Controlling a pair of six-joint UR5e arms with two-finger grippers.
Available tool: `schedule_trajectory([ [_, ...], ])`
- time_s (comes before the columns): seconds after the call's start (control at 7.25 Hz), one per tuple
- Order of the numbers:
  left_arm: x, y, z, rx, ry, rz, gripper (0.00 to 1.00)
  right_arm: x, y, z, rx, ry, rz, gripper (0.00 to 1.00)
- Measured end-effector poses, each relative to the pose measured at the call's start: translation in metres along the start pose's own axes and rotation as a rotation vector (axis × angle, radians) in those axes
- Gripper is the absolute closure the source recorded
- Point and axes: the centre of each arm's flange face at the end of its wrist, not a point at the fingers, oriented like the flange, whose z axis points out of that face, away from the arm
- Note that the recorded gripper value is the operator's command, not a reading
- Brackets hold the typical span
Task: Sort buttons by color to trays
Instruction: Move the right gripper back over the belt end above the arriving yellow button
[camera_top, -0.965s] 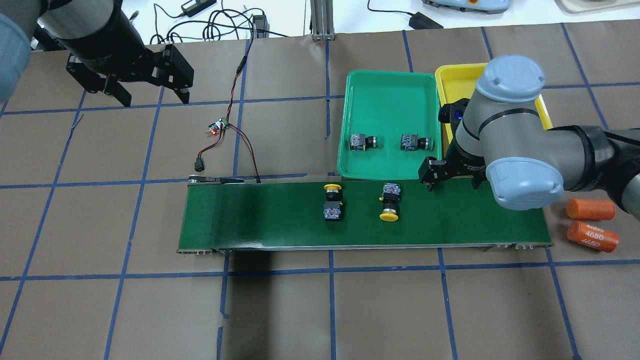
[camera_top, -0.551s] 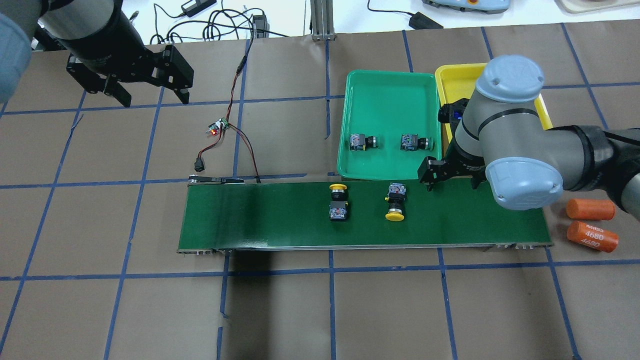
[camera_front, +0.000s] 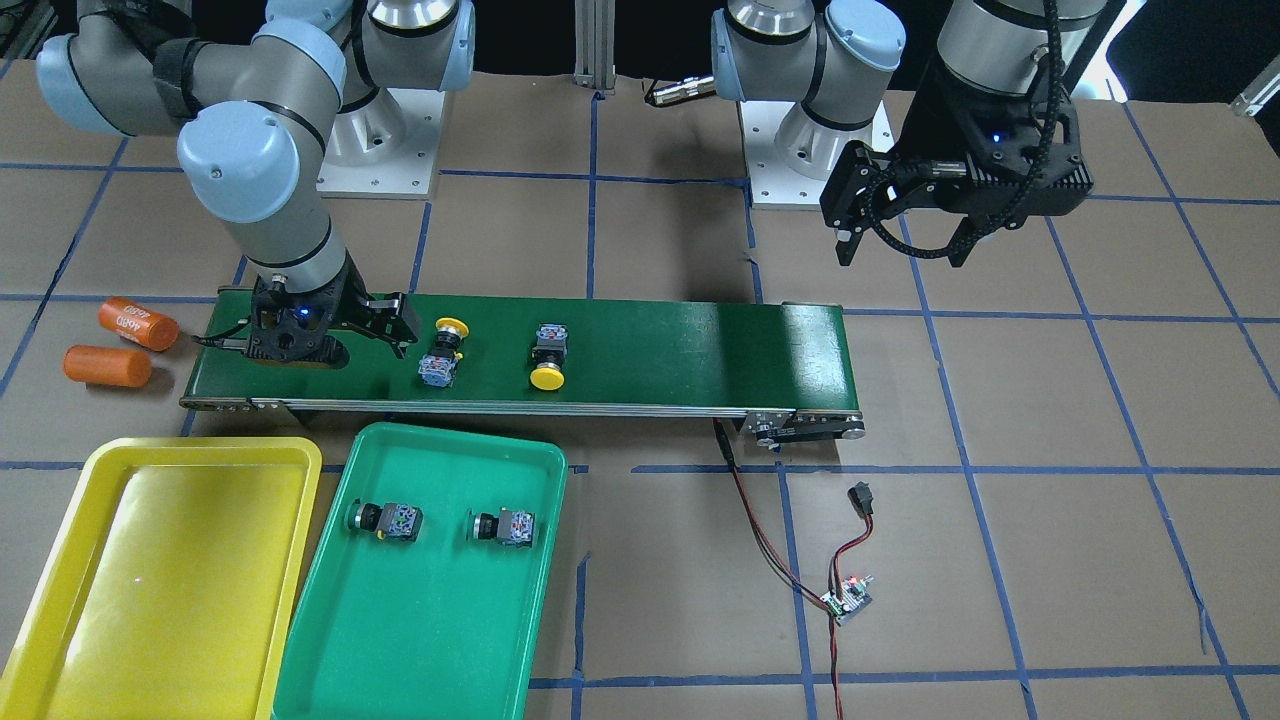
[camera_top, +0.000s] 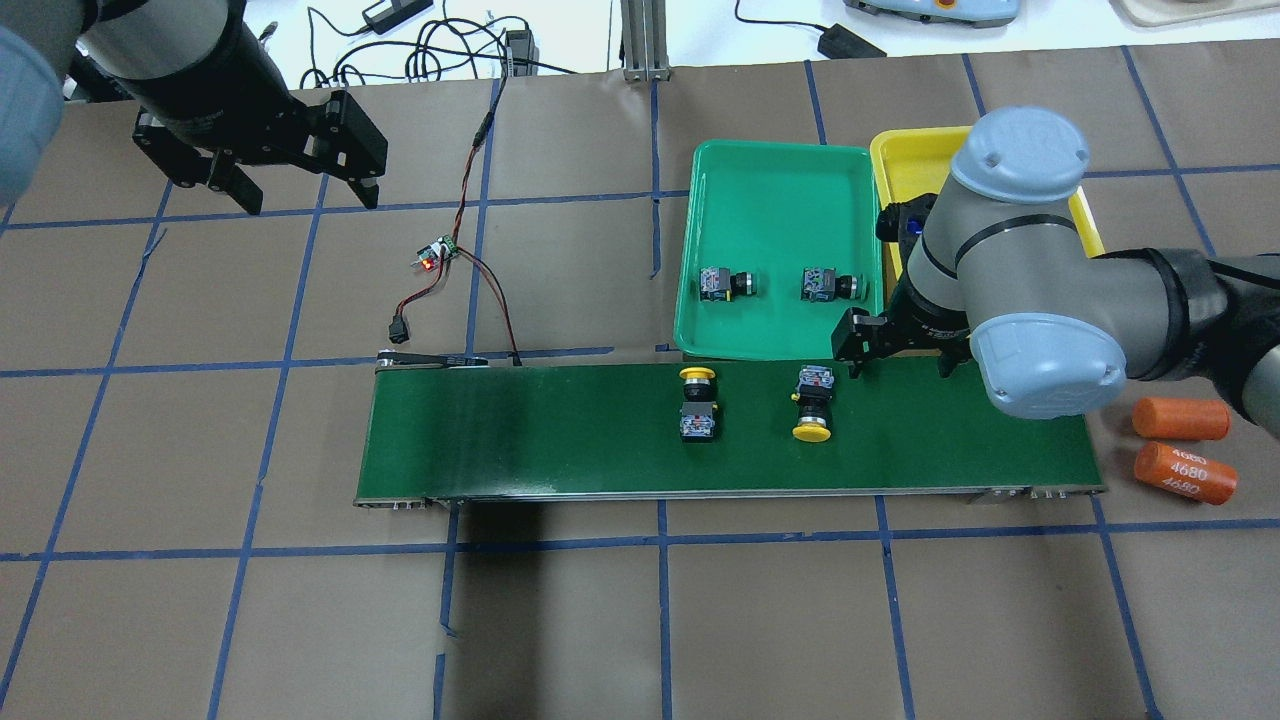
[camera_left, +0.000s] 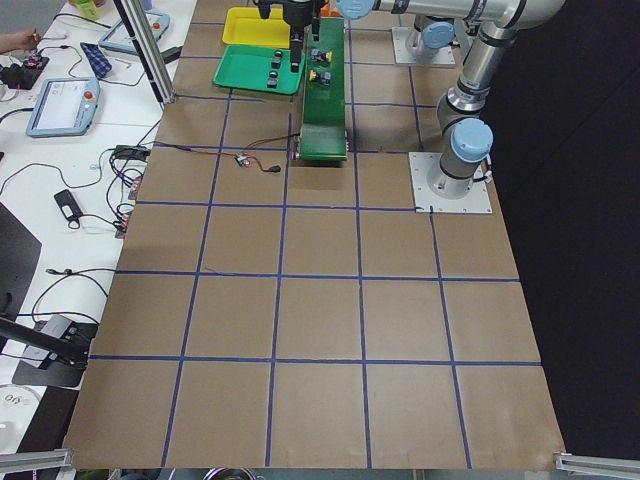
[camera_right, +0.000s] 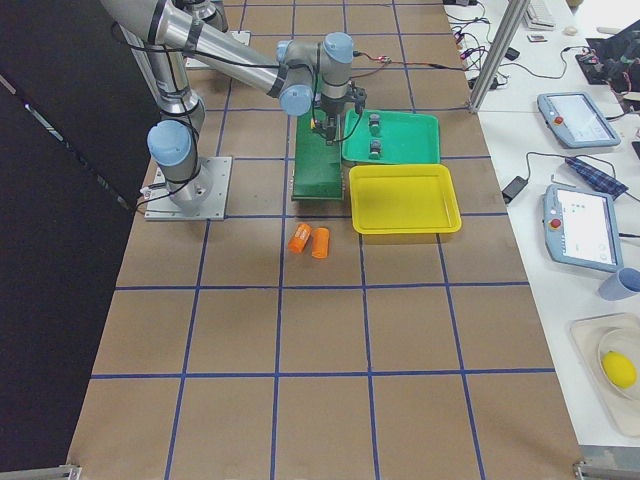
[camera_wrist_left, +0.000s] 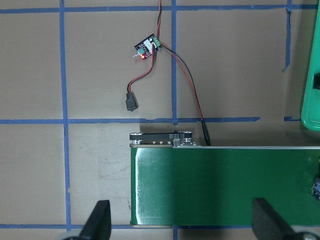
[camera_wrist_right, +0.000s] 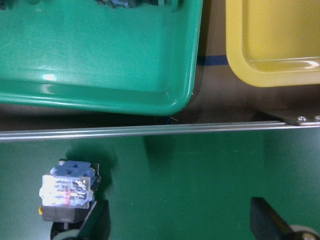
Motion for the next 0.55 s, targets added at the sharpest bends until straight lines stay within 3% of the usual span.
schedule_trajectory([
  [0.55, 0.0000, 0.0004, -0.0004, 0.000, 0.000, 0.003, 0.00, -0.0001, 0.0006, 0.0023, -0.005, 0.000, 0.002, 0.00],
])
